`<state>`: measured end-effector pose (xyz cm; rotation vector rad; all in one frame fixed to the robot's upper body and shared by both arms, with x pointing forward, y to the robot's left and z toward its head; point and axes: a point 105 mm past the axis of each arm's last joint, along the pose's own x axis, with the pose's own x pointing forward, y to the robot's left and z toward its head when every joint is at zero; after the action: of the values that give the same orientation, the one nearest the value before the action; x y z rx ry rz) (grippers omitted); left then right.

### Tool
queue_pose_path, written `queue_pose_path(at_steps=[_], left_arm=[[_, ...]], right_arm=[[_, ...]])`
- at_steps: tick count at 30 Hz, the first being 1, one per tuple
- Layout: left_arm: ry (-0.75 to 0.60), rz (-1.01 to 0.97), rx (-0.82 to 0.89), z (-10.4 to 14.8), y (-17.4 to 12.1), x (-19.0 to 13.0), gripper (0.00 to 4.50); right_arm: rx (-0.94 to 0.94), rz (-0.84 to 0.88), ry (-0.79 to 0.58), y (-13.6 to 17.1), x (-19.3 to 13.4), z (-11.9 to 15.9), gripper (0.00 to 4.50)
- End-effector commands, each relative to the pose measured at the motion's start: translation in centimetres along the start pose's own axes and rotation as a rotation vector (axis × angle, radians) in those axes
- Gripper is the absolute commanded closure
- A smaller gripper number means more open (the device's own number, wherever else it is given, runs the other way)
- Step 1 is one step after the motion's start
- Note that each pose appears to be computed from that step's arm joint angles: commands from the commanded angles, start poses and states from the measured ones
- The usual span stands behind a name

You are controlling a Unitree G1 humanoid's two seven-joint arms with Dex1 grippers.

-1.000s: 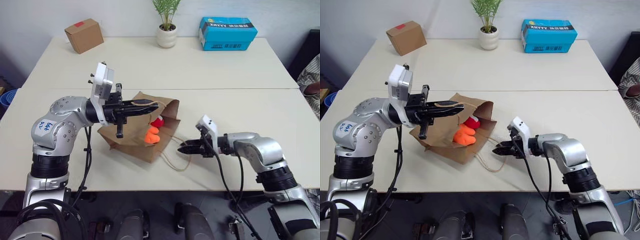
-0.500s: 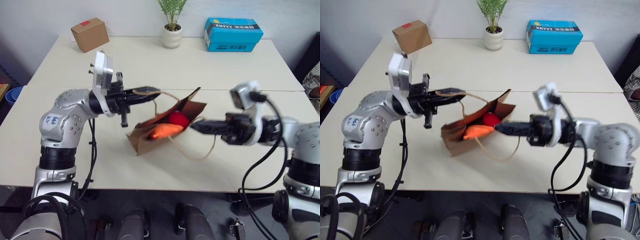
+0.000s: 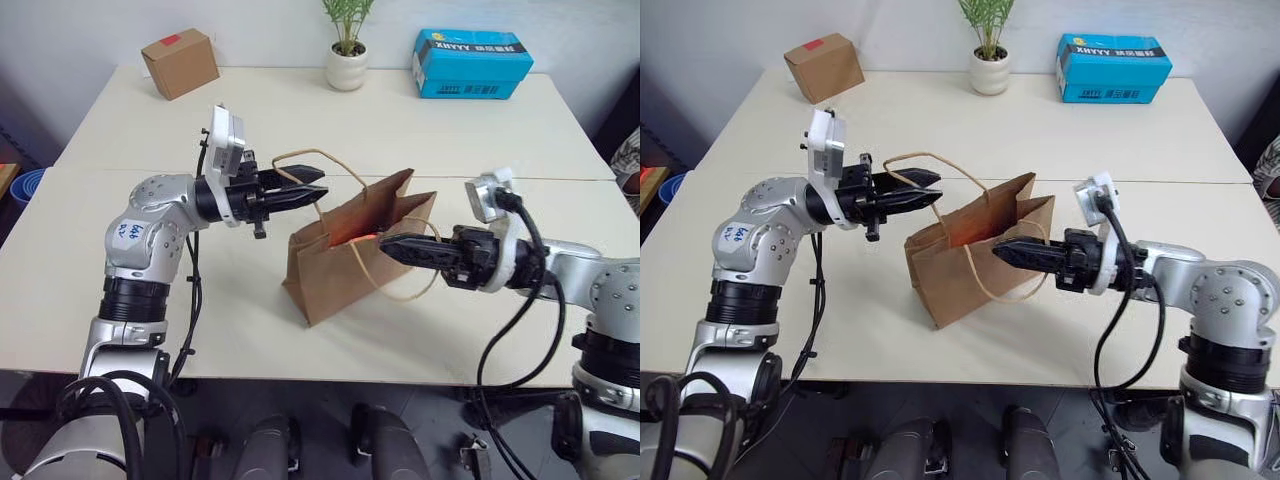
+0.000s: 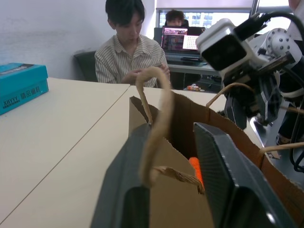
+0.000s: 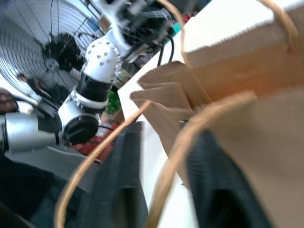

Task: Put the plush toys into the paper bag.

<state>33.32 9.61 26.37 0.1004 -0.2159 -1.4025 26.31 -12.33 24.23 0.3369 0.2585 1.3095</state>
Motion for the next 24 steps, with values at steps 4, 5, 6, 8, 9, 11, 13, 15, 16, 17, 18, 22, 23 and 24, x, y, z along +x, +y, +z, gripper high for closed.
queue_pose_path(at_steps=[4,5,6,8,9,11,13,15,16,17,18,22,23,24], left_arm=[[0.078,0.023,0.011,0.6,-1.5,-3.2,0.91],[0.098,0.036,0.008,0.4,-1.7,-3.8,0.61],[0.116,0.046,-0.005,0.2,-1.9,-4.3,0.31],[0.155,0.075,-0.011,-0.3,-2.2,-5.3,0.01],[0.178,0.077,-0.026,-0.7,-2.5,-5.7,0.01],[0.201,0.086,-0.03,-1.0,-3.1,-6.3,0.01],[0.189,0.096,-0.034,-1.1,-3.8,-6.6,0.01],[0.19,0.124,-0.016,-1.6,-4.3,-6.6,0.01],[0.188,0.139,-0.009,-1.9,-4.4,-6.6,0.01],[0.182,0.156,-0.003,-2.1,-4.5,-6.5,0.01],[0.17,0.171,-0.008,-2.3,-4.6,-6.4,0.01],[0.149,0.175,-0.004,-3.3,-5.5,-4.7,0.01],[0.131,0.179,-0.007,-3.6,-5.7,-4.0,0.01],[0.106,0.183,-0.014,-3.9,-5.9,-3.2,0.01]], right_arm=[[-0.301,-0.067,0.059,2.0,-3.5,1.0,0.91],[-0.344,-0.08,0.035,2.1,-3.9,1.4,0.56],[-0.402,-0.09,0.001,2.2,-4.3,2.0,0.22],[-0.551,-0.093,-0.129,2.8,-5.1,3.4,0.0],[-0.58,-0.081,-0.147,3.2,-5.6,3.4,0.0],[-0.595,-0.111,-0.117,3.1,-6.5,2.6,0.0],[-0.63,-0.149,-0.051,2.8,-7.5,1.2,0.0],[-0.667,-0.194,0.007,2.2,-9.0,-0.6,0.0],[-0.675,-0.214,0.022,2.0,-9.6,-1.3,0.0],[-0.685,-0.229,0.044,1.8,-10.2,-2.1,0.0],[-0.697,-0.23,0.067,1.7,-10.6,-2.8,0.0],[-0.761,-0.248,0.114,1.1,-11.8,-5.1,0.0],[-0.755,-0.26,0.125,0.9,-12.1,-5.7,0.0],[-0.759,-0.267,0.128,0.7,-12.2,-6.1,0.0]])
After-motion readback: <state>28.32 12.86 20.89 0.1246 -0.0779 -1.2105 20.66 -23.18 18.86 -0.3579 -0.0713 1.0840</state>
